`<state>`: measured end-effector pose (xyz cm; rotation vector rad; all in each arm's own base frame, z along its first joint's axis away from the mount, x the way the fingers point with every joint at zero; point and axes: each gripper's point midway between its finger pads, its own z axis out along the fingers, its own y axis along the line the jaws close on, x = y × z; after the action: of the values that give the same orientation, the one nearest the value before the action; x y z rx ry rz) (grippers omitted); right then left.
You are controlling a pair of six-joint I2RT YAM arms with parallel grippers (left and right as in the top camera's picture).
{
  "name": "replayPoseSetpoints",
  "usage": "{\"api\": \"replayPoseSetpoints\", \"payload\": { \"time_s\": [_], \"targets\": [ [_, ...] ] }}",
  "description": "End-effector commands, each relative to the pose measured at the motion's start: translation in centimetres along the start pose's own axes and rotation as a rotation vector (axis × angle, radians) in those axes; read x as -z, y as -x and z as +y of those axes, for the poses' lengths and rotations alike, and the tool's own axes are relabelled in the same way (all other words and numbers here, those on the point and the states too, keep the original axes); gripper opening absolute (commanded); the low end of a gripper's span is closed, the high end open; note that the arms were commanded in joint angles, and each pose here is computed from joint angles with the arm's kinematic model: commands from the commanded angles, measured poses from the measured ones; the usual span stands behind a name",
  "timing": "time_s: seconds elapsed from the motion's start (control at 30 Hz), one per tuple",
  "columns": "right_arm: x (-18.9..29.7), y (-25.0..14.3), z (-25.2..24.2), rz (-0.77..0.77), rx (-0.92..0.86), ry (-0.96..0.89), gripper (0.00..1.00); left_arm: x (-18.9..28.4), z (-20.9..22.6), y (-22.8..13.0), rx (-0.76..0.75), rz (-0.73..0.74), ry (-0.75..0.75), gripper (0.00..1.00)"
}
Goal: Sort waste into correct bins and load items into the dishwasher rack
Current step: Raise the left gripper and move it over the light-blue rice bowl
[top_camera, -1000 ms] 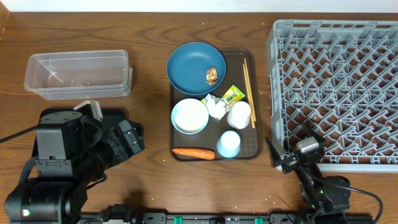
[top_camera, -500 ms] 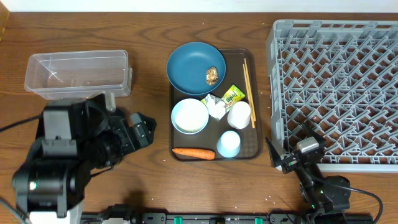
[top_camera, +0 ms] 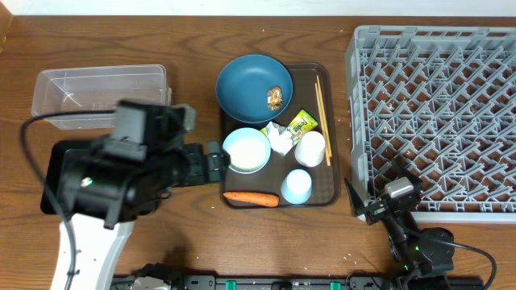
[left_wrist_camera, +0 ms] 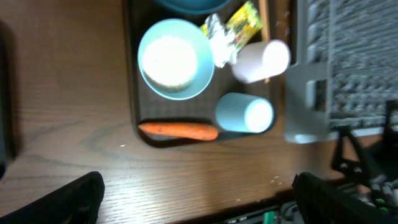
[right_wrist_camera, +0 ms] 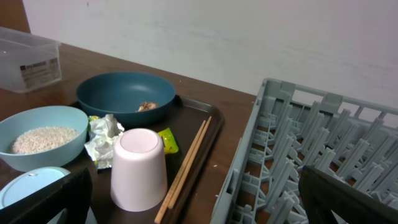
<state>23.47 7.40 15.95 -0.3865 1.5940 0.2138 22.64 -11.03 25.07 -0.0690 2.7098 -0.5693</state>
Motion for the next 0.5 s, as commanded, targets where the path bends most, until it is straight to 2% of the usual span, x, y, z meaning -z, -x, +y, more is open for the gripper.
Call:
{"api": "replayPoseSetpoints", "payload": {
  "time_s": [0.0, 0.17, 0.3, 0.47],
  "targets": [
    [0.0, -0.2, -0.1, 0.006, 0.005, -0.002, 0.99, -1.3, 2.0, 1.0, 0.047, -0.037, 0.206, 0.98],
    [0.0, -0.2, -0.1, 0.007, 0.005, -0.002, 0.99, -3.8, 2.8, 2.4, 0.066, -0.046, 0.325, 0.98],
    [0.0, -0.2, -0.1, 0.006, 0.005, -0.002, 0.99, -6.3, 2.4, 3.2, 0.072, -0.012, 0.316, 0.98],
    [0.0, -0.2, -0.1, 0.006, 0.005, -0.002, 0.99, -10.2, 0.9, 3.1, 0.088, 0.092, 0.233, 0.98]
  ]
}}
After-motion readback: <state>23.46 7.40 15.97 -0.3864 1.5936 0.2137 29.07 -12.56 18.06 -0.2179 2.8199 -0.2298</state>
